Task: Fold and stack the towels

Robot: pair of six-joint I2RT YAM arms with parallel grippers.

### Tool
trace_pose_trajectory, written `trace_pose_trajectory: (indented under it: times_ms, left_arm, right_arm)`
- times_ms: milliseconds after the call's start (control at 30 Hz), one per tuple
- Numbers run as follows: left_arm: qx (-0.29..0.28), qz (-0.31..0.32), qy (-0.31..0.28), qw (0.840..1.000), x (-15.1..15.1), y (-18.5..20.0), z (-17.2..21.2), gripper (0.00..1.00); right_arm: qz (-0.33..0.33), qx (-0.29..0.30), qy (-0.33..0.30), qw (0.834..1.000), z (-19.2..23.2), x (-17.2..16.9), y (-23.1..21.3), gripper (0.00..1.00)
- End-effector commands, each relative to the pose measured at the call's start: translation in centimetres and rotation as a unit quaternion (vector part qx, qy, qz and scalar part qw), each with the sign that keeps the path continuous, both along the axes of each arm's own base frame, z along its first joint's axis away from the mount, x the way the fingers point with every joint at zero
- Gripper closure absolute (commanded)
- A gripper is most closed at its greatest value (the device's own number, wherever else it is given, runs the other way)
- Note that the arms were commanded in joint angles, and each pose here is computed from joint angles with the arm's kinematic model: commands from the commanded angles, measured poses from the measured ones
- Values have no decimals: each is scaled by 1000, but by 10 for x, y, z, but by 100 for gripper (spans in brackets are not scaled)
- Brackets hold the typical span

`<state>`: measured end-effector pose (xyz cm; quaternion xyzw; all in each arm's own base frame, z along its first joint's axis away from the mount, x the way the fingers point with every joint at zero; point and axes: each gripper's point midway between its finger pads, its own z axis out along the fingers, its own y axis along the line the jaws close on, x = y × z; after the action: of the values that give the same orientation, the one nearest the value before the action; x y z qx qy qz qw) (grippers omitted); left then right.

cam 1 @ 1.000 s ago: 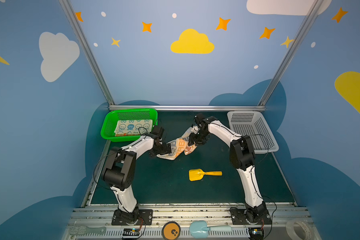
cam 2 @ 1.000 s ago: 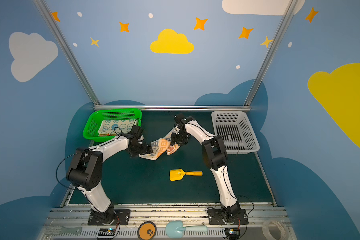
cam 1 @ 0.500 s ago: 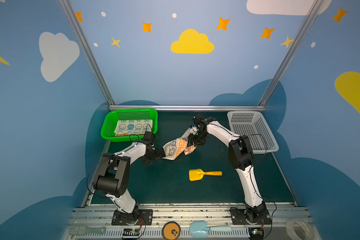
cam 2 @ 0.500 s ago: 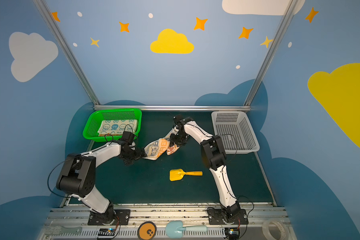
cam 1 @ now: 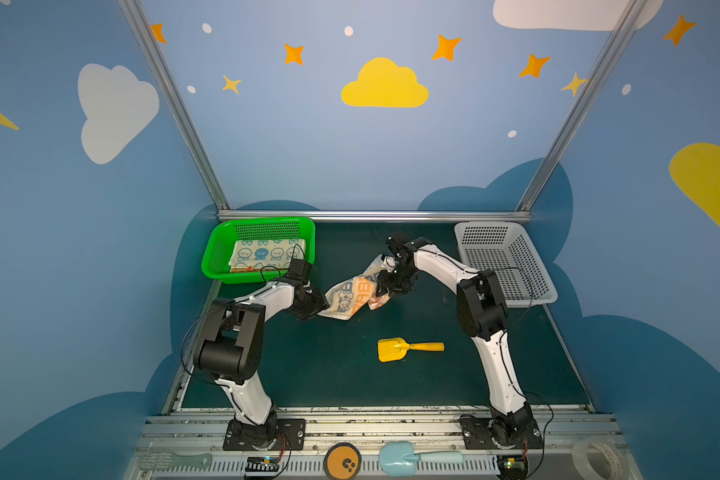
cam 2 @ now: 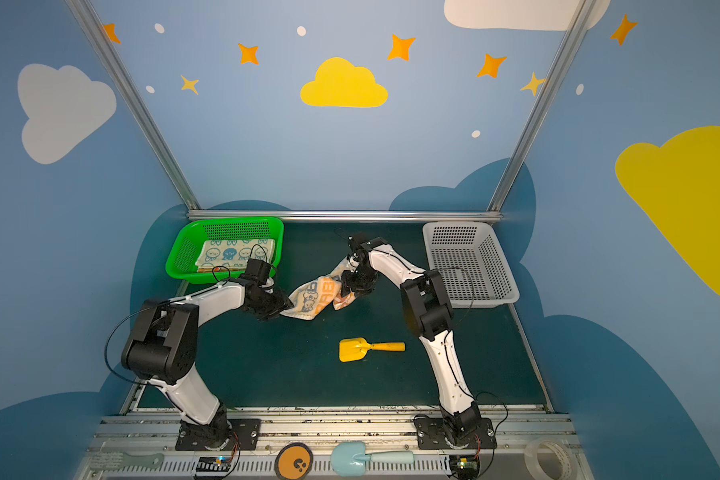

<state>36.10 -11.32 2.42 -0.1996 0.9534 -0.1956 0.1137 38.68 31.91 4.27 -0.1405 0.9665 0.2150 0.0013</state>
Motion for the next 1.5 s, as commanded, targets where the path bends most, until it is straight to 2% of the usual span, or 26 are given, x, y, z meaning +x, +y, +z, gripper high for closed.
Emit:
trace_pose_trajectory:
  times_ms: [0,100,267,367,567,867,1000,1133,1300,1467]
  left_arm:
    - [2,-10,25,1000,-9,-5,-36,54]
    - [7,-25,24,999,-7,-10,-42,62]
    - [25,-47,28,998,-5,-16,-52,88]
    - [35,-54,29,998,-4,-17,-56,97]
    - [41,-56,9,998,7,-19,-43,97]
    - [16,-49,-91,994,27,-27,52,97]
    - [0,-48,-119,992,30,-32,84,97]
    - [-21,-44,-141,989,33,-38,113,97]
    - [-37,-45,-175,983,45,-44,160,97]
    - [-47,-32,-246,968,58,-43,226,97]
  right_arm:
    - [4,20,-22,1000,26,2,1,49]
    - [6,22,-20,1000,26,1,2,49]
    - [8,23,-20,999,26,0,2,50]
    - [9,24,-21,999,27,-2,2,50]
    - [12,26,-25,999,31,-3,1,51]
    - [13,30,-36,999,45,-5,0,51]
    - [14,37,-39,998,51,-7,2,51]
    - [16,52,-47,997,61,-13,4,47]
    - [27,86,-61,994,73,-27,7,38]
    - [40,108,-65,991,69,-42,15,33]
